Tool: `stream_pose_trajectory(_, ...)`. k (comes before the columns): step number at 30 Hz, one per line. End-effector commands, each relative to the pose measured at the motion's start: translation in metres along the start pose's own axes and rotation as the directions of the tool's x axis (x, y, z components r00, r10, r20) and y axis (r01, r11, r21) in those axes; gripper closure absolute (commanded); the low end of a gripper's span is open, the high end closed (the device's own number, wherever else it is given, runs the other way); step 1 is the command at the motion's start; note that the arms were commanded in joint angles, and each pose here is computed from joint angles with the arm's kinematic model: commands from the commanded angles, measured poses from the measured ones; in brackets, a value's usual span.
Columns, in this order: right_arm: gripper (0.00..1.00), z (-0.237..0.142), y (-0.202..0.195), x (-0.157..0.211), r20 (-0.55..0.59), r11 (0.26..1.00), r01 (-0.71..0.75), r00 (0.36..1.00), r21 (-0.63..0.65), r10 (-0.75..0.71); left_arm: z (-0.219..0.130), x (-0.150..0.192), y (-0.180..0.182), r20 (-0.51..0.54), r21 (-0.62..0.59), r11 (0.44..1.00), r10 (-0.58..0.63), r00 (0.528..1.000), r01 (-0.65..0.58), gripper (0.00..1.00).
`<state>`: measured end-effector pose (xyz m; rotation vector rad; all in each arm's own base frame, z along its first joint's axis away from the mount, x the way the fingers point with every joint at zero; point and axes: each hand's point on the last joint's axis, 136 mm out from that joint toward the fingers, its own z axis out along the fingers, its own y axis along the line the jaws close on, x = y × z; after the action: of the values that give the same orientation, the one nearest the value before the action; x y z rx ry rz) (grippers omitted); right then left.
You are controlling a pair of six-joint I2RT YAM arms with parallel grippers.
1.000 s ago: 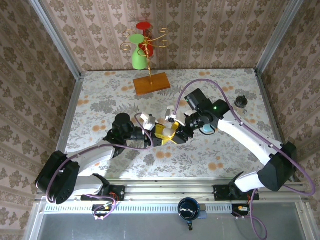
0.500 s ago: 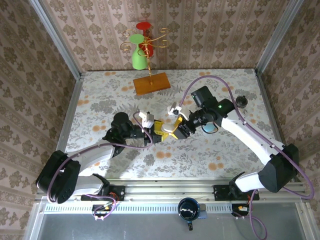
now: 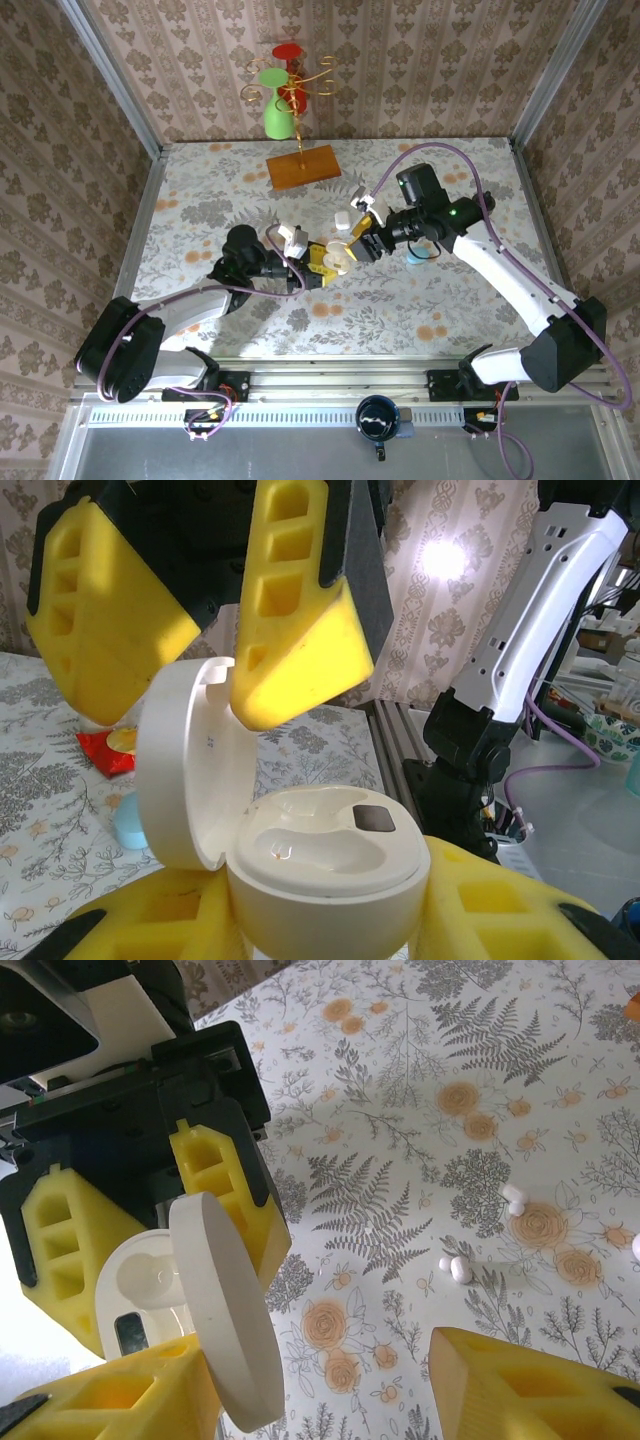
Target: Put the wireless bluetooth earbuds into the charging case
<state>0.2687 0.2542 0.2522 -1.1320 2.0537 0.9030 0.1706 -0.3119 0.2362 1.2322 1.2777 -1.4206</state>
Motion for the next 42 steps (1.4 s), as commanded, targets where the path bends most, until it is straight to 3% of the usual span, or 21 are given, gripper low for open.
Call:
stream_pose_trajectory(1,0.43,-0.003,-0.003,-0.005,0.030,1.000,0.000,1.000,0.025,-0.001,-0.002,-0.004,-0.006,0.020,0.030,0.999,0.025,0.999,-0.025,0.73)
stream_pose_trajectory(7,0.39,-0.012,0.019,-0.013,0.098,0.996,0.070,0.993,-0.057,-0.065,-0.006,-0.007,0.005,0.034,-0.025,1.000,0.008,0.999,-0.007,0.73)
stream_pose_trajectory(13,0.33,-0.022,0.023,-0.024,0.196,0.994,0.113,0.975,-0.012,-0.108,-0.014,-0.012,0.016,0.071,-0.078,0.997,0.009,0.997,-0.003,0.73)
stream_pose_trajectory(16,0.33,-0.027,0.011,-0.028,0.231,0.998,0.032,0.972,0.060,-0.045,-0.026,-0.017,0.034,0.117,-0.164,0.987,0.017,0.993,0.002,0.74)
stream_pose_trajectory(21,0.34,-0.026,-0.027,-0.023,0.308,0.948,-0.264,0.930,0.178,0.201,-0.052,-0.025,0.061,0.179,-0.307,0.952,0.040,0.983,0.017,0.76)
stream_pose_trajectory(28,0.35,0.019,-0.047,0.009,0.229,0.890,-0.444,0.881,0.100,0.414,-0.085,-0.036,0.078,0.222,-0.419,0.908,0.096,0.970,0.006,0.76)
stream_pose_trajectory(35,0.39,0.086,-0.098,0.064,0.096,0.678,-0.709,0.701,0.192,0.706,-0.099,-0.040,0.079,0.233,-0.497,0.868,0.140,0.962,-0.005,0.76)
stream_pose_trajectory(42,0.45,0.136,-0.113,0.067,0.001,0.695,-0.701,0.704,0.159,0.710,-0.100,-0.035,0.076,0.223,-0.493,0.870,0.139,0.965,-0.012,0.76)
